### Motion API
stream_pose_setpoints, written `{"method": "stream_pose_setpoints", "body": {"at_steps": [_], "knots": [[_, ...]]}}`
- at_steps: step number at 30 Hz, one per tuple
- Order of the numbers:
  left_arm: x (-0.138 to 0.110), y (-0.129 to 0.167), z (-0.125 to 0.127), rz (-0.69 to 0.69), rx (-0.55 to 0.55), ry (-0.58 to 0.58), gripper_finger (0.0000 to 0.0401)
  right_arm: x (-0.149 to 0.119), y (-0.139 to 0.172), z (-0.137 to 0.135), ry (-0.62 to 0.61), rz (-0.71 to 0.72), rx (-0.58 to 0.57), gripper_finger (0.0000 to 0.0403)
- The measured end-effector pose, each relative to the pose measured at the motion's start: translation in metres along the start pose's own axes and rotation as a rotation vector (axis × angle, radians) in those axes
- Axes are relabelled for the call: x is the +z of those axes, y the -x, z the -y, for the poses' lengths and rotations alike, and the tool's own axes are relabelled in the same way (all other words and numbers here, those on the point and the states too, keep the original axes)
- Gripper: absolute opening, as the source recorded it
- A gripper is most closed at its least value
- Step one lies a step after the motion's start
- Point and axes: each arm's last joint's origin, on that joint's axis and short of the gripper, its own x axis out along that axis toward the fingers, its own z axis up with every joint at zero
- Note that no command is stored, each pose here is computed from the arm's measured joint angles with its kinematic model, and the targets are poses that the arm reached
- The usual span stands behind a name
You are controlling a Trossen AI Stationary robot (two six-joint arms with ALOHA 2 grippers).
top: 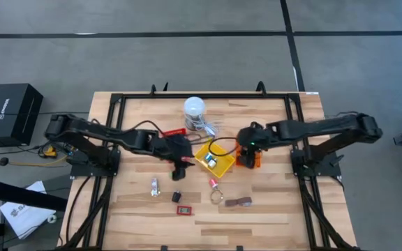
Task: Pick & Place Office items
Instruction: Put the white watch into the red basket
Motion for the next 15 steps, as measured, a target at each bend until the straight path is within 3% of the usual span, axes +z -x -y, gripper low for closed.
{"method": "stream_pose_setpoints", "body": {"at_steps": [5,10,15], "knots": [[-0.018,0.018,0.006,-0.147,0.033,0.260,0.0153,-0.024,-0.008,-0.011,0.084,0.153,0.084,0.0193],[-0.034,0.023,0.022,-0.197,0.122,0.418,0.0153,-0.036,-0.027,-0.018,0.074,0.362,0.165,0.0192],[-0.068,0.017,0.032,-0.272,0.176,0.559,0.0153,-0.040,-0.038,-0.018,0.087,0.429,0.173,0.0193]]}}
